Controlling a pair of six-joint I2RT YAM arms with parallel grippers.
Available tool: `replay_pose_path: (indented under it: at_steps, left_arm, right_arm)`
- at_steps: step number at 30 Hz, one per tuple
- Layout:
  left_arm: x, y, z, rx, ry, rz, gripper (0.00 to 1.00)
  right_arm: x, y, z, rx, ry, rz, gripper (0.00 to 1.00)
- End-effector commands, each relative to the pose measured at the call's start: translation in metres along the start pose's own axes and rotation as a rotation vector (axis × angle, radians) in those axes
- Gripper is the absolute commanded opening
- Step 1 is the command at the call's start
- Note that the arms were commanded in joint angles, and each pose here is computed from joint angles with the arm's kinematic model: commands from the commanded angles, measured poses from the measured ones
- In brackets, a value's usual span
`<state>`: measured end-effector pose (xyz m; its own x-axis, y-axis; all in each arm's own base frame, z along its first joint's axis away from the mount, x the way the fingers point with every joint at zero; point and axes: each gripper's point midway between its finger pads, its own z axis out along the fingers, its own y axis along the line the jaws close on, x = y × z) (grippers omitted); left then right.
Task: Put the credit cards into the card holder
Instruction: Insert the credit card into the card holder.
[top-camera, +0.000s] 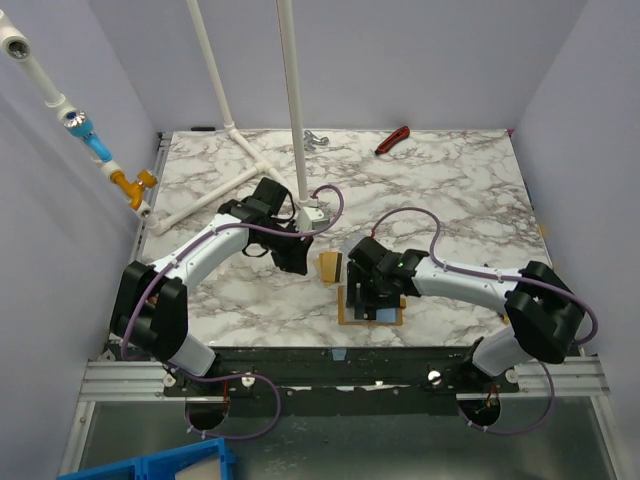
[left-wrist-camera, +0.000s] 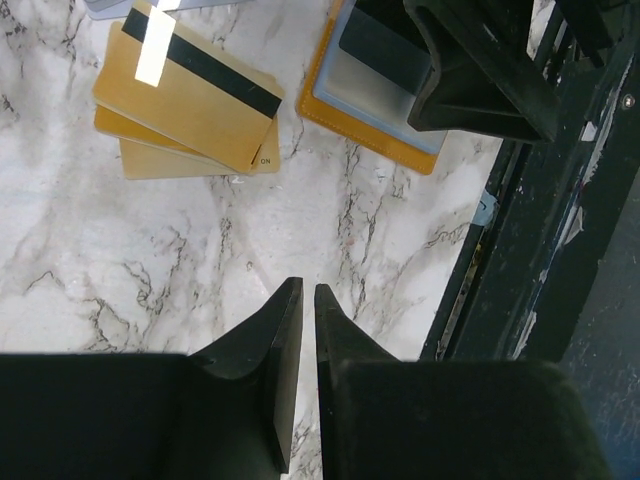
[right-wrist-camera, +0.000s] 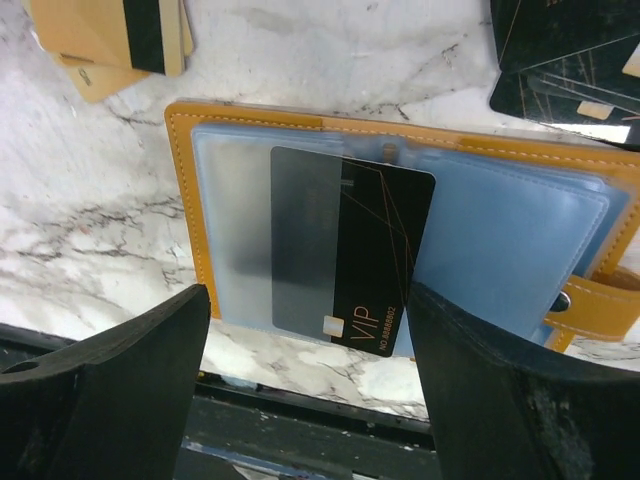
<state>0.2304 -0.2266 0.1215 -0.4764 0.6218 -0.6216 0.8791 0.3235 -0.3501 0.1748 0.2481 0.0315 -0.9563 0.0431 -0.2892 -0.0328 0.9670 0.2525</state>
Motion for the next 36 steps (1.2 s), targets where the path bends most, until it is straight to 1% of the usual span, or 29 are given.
replay_pose_path:
  at_steps: [1, 3, 5, 10, 15, 22, 28, 36]
  left_arm:
    - [0.002, -0.005, 0.0, 0.017, -0.017, 0.02, 0.12]
    - [0.003, -0.005, 0.0, 0.018, -0.016, 0.021, 0.12]
    - [0.003, -0.006, 0.0, 0.017, -0.019, 0.026, 0.12]
    - [0.002, -0.006, 0.0, 0.022, -0.023, 0.025, 0.12]
    - [0.002, -0.007, 0.0, 0.025, -0.024, 0.023, 0.12]
    - [0.004, -0.007, 0.001, 0.022, -0.023, 0.023, 0.12]
    - [0.008, -0.007, 0.002, 0.02, -0.021, 0.023, 0.12]
    - [0.007, -0.008, 0.002, 0.022, -0.028, 0.021, 0.12]
  right_arm:
    - [-0.019, -0.006, -0.008, 0.097, -0.103, 0.006, 0.76]
    - [-0.025, -0.001, -0.013, 0.079, -0.133, 0.004, 0.71]
    - [-0.026, 0.0, -0.012, 0.085, -0.131, -0.006, 0.72]
    - [-0.021, 0.001, -0.002, 0.103, -0.09, -0.022, 0.86]
    - [-0.024, -0.003, 0.0, 0.131, -0.101, -0.038, 0.91]
    - [-0.026, 0.007, 0.013, 0.118, -0.086, -0.058, 0.91]
    - [-0.024, 0.009, 0.016, 0.115, -0.086, -0.064, 0.9]
    - [-0.027, 0.02, 0.011, 0.141, -0.113, -0.106, 0.87]
